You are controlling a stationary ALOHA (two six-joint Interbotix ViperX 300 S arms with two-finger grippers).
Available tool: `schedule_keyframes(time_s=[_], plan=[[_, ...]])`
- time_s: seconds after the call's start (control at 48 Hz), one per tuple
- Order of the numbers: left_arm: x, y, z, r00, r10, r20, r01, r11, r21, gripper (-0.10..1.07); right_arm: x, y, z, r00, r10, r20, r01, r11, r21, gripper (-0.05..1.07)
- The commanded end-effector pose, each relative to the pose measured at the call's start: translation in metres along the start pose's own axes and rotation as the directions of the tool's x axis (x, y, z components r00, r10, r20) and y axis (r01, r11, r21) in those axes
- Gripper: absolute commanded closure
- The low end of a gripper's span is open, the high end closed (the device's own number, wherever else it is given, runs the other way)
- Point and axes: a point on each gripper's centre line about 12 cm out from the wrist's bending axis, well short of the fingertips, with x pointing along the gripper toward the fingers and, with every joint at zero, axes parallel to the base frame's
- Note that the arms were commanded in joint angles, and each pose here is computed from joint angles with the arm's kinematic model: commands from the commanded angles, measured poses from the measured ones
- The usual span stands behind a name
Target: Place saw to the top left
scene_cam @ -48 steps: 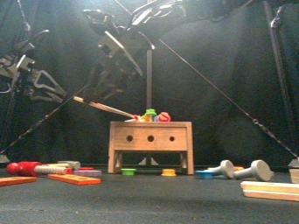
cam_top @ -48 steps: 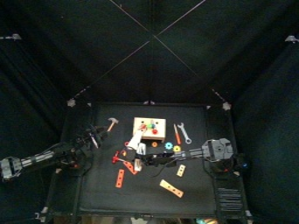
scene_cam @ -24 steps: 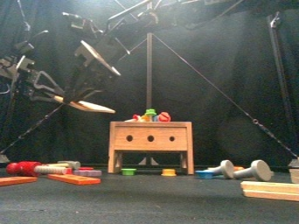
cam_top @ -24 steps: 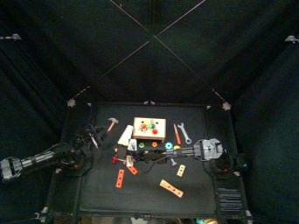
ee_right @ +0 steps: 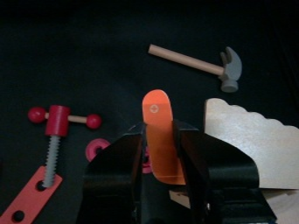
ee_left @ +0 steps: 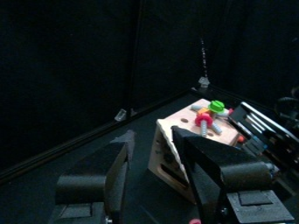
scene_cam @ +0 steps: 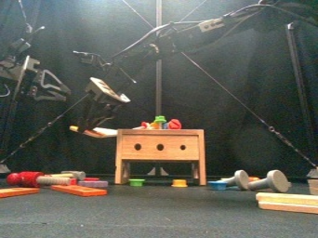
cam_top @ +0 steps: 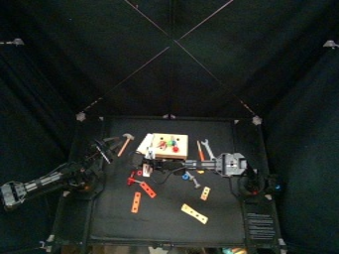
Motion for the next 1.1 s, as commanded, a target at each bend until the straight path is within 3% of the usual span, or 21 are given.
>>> schedule_keyframes(time_s=[0.0,0.458,0.833,1.083], plan=[[0.002,0.0,0.007,1.0,0.005,0.025,-0.005,1.0,-0.001,0.17,-0.012,-0.013,0.025,0.998,-0.013,0.068,0.012,1.0,0.019,0.52],[0.002,0.001,0.005,1.0,0.008,0.019,-0.008,1.0,0.003,0.17,0.004,-0.025,0.021,0.997,-0.023,0.076,0.02,0.999,0.038,0.48],[0.001,0.001,0.004,1.0,0.007,0.015,-0.007,1.0,0.001,0.17,0.011,-0.033,0.018,0.997,-0.029,0.07,0.024,0.998,0.061,0.2],[0.001,0.001,0.003,1.0,0.006,0.01,-0.006,1.0,-0.002,0.17,0.009,-0.035,0.02,0.997,-0.039,0.063,0.036,0.998,0.06,0.18]])
